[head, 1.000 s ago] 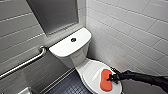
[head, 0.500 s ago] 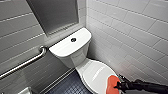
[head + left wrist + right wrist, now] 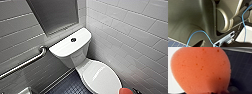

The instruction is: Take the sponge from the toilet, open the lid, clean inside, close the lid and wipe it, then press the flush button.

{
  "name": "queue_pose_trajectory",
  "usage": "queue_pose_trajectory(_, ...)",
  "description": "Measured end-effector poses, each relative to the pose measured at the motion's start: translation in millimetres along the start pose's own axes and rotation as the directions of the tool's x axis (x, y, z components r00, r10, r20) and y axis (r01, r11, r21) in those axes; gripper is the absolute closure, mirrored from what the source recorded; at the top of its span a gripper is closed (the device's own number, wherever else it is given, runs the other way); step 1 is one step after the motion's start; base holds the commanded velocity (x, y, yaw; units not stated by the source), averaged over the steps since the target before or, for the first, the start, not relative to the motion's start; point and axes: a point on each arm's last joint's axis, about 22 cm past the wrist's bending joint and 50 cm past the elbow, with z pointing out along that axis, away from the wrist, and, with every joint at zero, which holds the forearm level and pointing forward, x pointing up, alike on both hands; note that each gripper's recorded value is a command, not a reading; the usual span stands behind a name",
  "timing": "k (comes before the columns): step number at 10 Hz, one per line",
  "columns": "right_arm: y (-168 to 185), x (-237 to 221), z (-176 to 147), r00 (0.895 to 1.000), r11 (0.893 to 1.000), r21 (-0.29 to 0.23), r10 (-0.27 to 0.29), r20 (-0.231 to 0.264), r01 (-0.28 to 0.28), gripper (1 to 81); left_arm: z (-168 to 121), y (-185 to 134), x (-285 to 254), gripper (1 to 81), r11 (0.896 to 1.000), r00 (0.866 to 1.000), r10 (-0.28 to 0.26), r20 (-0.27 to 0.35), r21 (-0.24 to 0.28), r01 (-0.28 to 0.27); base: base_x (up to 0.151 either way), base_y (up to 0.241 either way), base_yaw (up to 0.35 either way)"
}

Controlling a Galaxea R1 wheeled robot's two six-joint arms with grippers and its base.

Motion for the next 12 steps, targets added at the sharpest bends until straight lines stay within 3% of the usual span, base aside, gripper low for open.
queue_pose_trajectory(1, 46, -23, -13, 0.999, 0.997, -0.064, 0.039, 0.024, -0.038, 81.1, 0, 0, 0, 1.0, 1.000, 1.000, 0.001, -0.001, 0.000, -0.001, 0.000, 0.000, 0.000)
queue_pose_trajectory(2, 66, -39, -24, 0.998, 0.996, -0.080, 0.054, 0.037, -0.051, 81.1, 0, 1, 1, 1.0, 1.000, 1.000, 0.010, -0.001, -0.001, -0.010, 0.000, 0.000, 0.000)
queue_pose_trajectory(4, 73, -67, -31, 0.997, 0.997, -0.038, 0.066, 0.044, -0.064, 81.1, 2, 6, 3, 1.0, 1.000, 1.000, 0.024, -0.003, -0.008, -0.024, 0.000, 0.000, 0.000)
queue_pose_trajectory(6, 93, -101, -46, 0.996, 0.998, -0.045, 0.053, 0.077, -0.049, 81.1, 3, 8, 11, 1.0, 0.999, 0.999, 0.033, -0.010, -0.011, -0.033, 0.000, 0.000, 0.000)
queue_pose_trajectory(9, 59, -87, -50, 0.998, 1.000, 0.008, -0.012, 0.068, 0.011, 81.1, 4, 9, 14, 1.0, 0.999, 0.999, 0.037, -0.013, -0.012, -0.038, 0.000, 0.000, 0.000)
queue_pose_trajectory(12, -11, -28, -68, 0.991, 0.991, 0.041, -0.130, 0.026, 0.129, 81.1, 4, 9, 14, 1.0, 0.999, 0.999, 0.038, -0.014, -0.012, -0.038, 0.000, 0.000, 0.000)
